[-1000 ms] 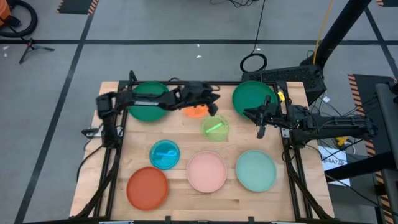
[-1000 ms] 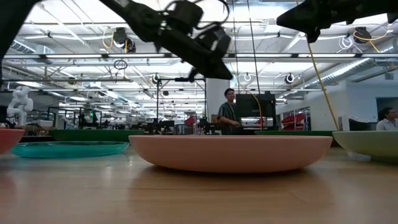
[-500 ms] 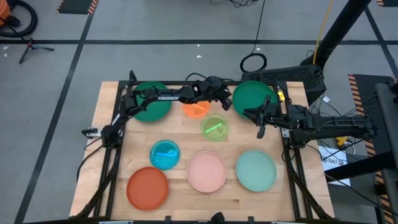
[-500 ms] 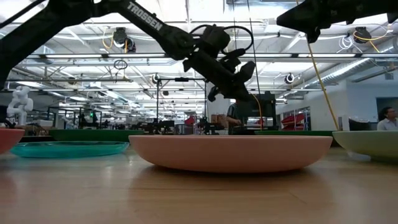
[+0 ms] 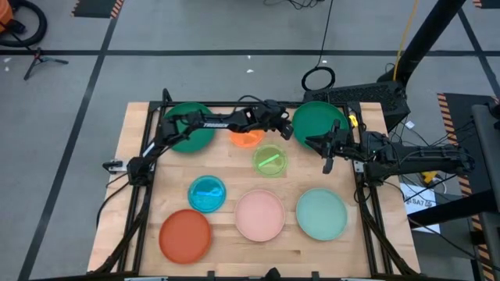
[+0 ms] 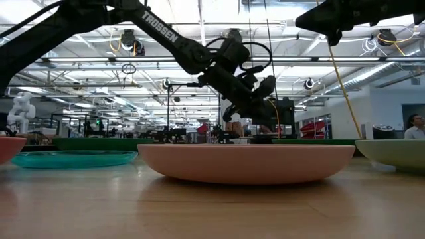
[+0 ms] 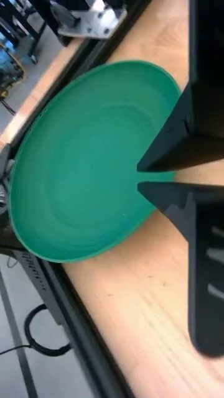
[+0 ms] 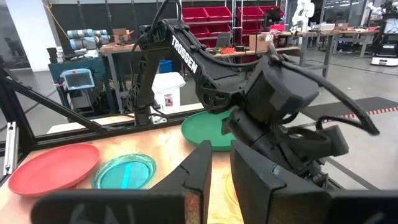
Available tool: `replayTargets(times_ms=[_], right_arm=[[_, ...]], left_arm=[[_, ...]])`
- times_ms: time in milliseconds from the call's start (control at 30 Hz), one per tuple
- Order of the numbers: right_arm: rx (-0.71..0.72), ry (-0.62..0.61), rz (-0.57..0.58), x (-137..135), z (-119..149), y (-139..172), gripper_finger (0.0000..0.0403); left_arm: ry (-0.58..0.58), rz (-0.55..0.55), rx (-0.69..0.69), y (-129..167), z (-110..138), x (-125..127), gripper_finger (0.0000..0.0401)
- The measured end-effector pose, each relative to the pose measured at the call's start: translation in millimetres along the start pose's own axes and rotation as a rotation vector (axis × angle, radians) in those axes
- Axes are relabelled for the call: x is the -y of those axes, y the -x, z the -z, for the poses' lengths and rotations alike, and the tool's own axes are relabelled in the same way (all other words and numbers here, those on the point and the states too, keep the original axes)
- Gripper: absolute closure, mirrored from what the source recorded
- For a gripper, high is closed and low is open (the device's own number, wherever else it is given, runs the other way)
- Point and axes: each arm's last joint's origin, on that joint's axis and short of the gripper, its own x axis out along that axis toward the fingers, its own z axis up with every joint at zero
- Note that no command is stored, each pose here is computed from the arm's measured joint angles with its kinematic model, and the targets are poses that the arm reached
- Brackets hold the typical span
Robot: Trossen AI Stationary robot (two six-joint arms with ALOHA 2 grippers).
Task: Stack plastic plates
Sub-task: Stack the right green plate on top of the left green plate
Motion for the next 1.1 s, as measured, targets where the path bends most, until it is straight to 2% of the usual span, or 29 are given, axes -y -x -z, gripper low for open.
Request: replayTargets(times_ms=[300, 433, 500, 633, 767, 967, 1033, 1100], right_arm=[[0.000, 0.012, 0.000, 0.0, 0.0, 0.0, 0.0349], [0.000, 0.015, 0.000, 0.0, 0.0, 0.0, 0.0349], [-0.001, 0.015, 0.000, 0.0, 0.1, 0.0, 0.0349], [-0.012, 0.018, 0.001, 0.1, 1.2, 0.0, 0.0349], [-0.014, 0.024, 0.001, 0.1, 1.4, 0.0, 0.0349], [0.000, 0.042, 0.000, 0.0, 0.0, 0.0, 0.0349], [0.001, 0.042, -0.001, -0.1, -0.1, 0.1, 0.0349], [0.009, 0.040, -0.002, 0.2, -1.0, 1.5, 0.0349]], left_arm=[[0.015, -0.010, 0.001, -0.7, 1.0, -0.3, 0.0264], [-0.055, -0.024, -0.010, -0.7, 2.2, -1.1, 0.0241], [-0.163, 0.005, -0.039, -0.6, 4.1, -0.7, 0.0239], [-0.506, 0.103, -0.162, 6.5, 3.4, 10.2, 0.0238], [-0.822, 0.120, -0.267, 16.0, 0.3, 27.0, 0.0238], [-1.157, 0.174, -0.211, 18.3, -1.4, 46.6, 0.0238], [-1.220, 0.184, -0.198, 18.4, -1.1, 49.1, 0.0238], [-1.234, 0.183, -0.178, 18.0, -2.5, 50.1, 0.0238]])
